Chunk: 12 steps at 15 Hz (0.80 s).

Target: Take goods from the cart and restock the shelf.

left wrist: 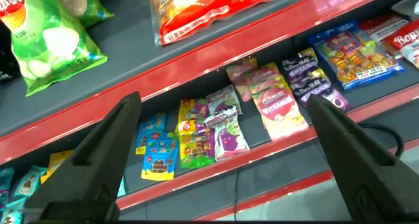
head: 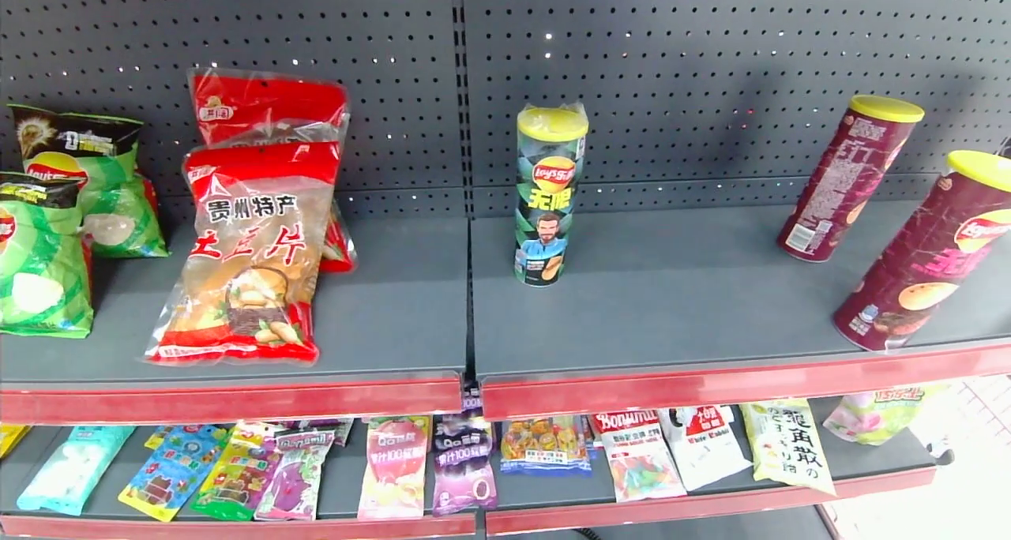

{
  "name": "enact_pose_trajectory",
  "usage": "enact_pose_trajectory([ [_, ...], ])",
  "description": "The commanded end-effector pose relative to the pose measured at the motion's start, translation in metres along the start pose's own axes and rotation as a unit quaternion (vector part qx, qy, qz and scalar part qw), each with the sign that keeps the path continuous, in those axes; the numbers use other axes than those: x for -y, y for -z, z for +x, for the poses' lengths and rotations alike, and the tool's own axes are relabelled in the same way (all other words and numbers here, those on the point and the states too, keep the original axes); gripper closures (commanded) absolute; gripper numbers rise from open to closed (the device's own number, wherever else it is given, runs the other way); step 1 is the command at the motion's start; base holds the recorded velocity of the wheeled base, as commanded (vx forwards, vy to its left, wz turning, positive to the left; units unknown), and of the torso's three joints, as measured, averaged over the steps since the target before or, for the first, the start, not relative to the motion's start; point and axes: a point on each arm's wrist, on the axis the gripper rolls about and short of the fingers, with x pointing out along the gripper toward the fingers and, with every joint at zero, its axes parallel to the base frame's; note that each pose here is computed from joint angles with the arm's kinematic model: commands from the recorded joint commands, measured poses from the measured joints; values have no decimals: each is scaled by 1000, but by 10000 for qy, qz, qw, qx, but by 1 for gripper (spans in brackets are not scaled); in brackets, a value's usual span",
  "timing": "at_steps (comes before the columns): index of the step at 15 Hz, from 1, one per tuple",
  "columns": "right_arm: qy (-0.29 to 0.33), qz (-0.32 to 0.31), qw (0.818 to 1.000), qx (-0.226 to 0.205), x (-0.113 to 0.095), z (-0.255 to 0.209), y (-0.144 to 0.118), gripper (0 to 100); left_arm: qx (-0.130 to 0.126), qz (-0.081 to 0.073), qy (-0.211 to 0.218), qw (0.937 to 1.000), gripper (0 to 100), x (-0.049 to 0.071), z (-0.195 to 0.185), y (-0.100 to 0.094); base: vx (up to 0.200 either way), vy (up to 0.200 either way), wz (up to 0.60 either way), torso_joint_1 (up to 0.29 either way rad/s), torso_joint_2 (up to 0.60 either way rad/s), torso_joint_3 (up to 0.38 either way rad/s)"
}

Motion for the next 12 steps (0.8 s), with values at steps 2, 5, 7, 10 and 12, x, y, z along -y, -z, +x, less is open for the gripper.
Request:
enact_pose_trajectory([
  [2, -9, -5, 10000, 3, 0, 0, 0, 100, 4, -4, -8, 10000, 0, 0, 0, 0, 200, 0, 0, -2, 0, 5],
  [5, -16, -5, 10000, 4, 0, 0, 0, 100, 11, 5, 14, 10000, 0, 0, 0, 0, 0, 0, 0, 0, 0, 0],
  [7, -339, -44, 9993, 136, 1, -2, -4, 100, -6, 10, 36, 10000, 0, 0, 1, -1, 0, 0, 0, 0, 0, 0],
  [10, -1083, -645, 9910, 441, 3, -1, -23, 100, -80, 131, 496, 9987, 0, 0, 7, -8, 0, 0, 0, 0, 0, 0],
  [12, -1294, -750, 9872, 560, 4, 8, -44, 100, -146, 224, 834, 9962, 0, 1, 23, -22, 0, 0, 0, 0, 0, 0],
])
